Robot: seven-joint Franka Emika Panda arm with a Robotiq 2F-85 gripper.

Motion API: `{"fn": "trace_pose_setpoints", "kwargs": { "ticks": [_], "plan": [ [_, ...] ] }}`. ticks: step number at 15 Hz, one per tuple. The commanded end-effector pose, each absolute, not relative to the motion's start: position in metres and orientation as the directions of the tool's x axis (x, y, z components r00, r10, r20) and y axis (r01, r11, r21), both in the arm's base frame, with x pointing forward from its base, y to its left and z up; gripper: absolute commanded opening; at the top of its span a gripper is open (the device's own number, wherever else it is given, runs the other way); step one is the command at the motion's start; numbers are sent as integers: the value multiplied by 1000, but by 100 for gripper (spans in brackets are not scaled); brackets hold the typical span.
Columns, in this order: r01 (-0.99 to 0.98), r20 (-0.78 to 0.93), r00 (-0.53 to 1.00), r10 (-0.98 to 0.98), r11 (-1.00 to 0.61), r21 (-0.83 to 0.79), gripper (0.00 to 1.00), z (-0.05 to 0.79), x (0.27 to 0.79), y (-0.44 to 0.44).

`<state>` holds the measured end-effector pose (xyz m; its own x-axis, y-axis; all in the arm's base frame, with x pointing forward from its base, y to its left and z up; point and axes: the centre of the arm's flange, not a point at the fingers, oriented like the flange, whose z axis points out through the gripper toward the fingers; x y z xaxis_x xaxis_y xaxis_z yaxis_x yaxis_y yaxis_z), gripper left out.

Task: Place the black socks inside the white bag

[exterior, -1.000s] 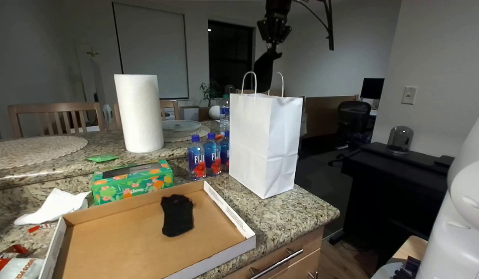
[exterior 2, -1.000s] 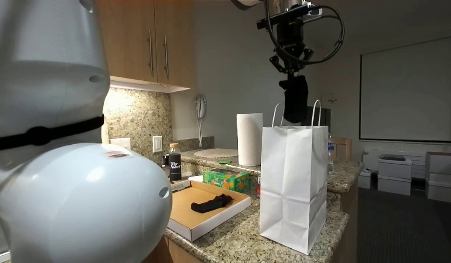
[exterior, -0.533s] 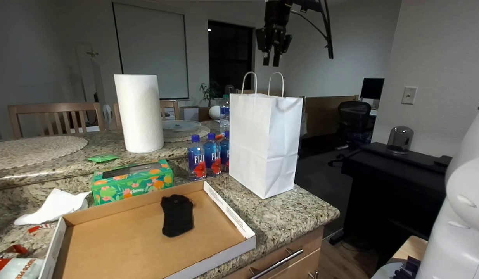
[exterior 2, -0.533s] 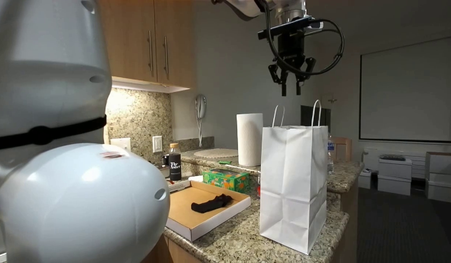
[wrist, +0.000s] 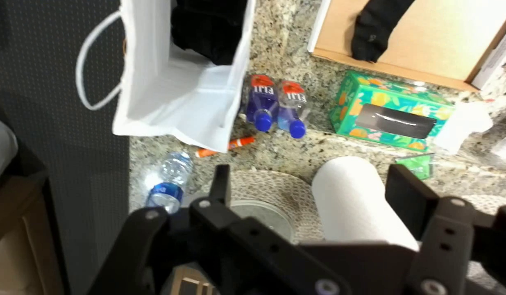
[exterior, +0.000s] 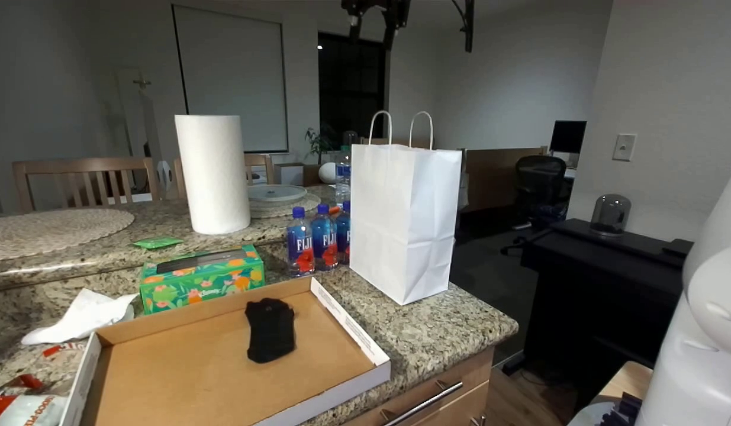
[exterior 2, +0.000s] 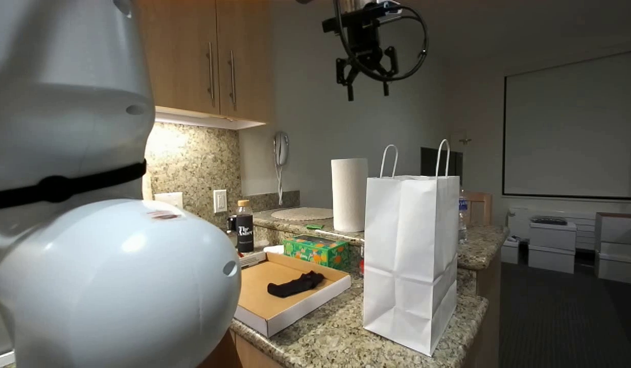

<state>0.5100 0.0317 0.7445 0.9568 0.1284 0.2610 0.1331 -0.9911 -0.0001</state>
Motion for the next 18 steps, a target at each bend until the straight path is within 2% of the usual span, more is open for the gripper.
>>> {"fn": "trace_pose_setpoints", "kwargs": {
  "ticks": [1, 8, 15, 18],
  "plan": [
    [230, 286, 934, 213, -973, -25, 100, 742, 498, 110],
    [364, 209, 912, 353, -931, -18, 100, 670, 480, 233],
    [346, 193, 923, 332, -938, -38, 100, 557, 510, 258],
    [335, 109, 939, 325, -937, -95, 100, 491, 528, 258]
  ]
}}
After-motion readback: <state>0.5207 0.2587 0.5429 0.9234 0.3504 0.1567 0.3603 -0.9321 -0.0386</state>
